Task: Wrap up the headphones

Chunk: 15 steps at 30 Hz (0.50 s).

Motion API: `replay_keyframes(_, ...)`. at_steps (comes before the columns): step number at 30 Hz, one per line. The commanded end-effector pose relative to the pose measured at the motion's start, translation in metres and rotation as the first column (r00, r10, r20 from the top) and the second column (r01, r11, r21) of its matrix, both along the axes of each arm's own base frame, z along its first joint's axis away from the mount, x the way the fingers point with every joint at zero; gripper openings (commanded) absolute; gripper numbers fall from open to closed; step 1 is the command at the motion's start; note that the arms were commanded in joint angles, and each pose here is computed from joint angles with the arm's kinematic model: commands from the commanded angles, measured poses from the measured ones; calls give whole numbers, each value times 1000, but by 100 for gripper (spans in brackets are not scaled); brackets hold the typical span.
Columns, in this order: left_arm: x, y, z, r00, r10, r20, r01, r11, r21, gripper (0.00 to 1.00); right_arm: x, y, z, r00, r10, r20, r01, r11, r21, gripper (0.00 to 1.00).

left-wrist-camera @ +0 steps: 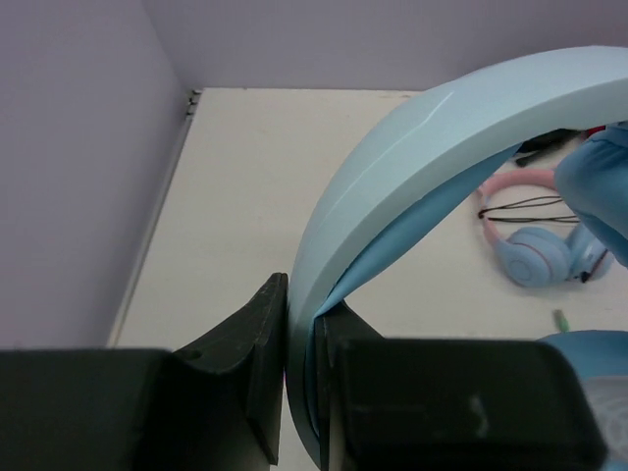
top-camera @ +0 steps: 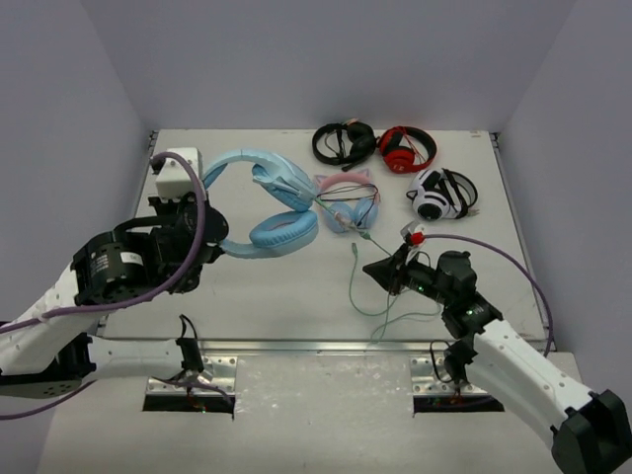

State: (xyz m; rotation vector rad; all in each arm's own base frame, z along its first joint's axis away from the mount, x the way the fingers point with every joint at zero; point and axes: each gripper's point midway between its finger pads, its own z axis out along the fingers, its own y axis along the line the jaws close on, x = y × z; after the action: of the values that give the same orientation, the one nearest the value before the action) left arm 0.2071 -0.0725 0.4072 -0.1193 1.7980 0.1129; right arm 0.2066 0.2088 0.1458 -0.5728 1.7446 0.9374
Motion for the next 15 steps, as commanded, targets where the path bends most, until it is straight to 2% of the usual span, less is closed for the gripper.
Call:
replay_keyframes(1, 5, 25, 35, 968, 166, 187, -156, 985, -68, 0, 21, -37, -3, 968, -249, 30, 250, 966, -65, 1)
replay_keyframes(3, 7, 20, 19, 976, 116, 182, -119, 993, 4, 0, 24, -52, 10, 947, -318, 45, 321, 943, -92, 1)
replay_keyframes(4, 12, 11, 23, 972, 106, 209, -98, 994, -50, 0, 27, -58, 17, 935, -350, 62, 355, 929, -103, 2)
replay_keyframes(6, 18, -5, 6, 980, 52, 194, -56, 998, 16, 0, 27, -62, 34, 933, -353, 65, 359, 922, -145, 10)
replay_keyframes(7, 20, -9, 3, 980, 54, 189, -61, 998, 29, 1, 26, -61, 39, 936, -347, 63, 353, 923, -153, 18)
replay_keyframes(8, 25, -16, -7, 984, 60, 168, -73, 995, 69, 0, 26, -62, 46, 937, -345, 54, 349, 920, -176, 20)
replay_keyframes(10, 39, -24, -20, 989, 70, 129, -82, 993, 85, 0, 29, -66, 48, 932, -360, 49, 362, 909, -207, 3)
replay_keyframes(12, 57, -15, -31, 991, 103, 87, -112, 989, 96, 0, 28, -66, 48, 933, -356, 45, 357, 908, -219, 1)
replay_keyframes(13, 67, -26, -42, 998, 51, 47, -56, 994, 95, 0, 26, -65, 47, 938, -346, 35, 345, 912, -223, 1)
replay_keyframes(15, 78, -29, -52, 999, 38, 25, -41, 993, 114, 0, 25, -63, 53, 942, -334, 38, 334, 918, -214, 1)
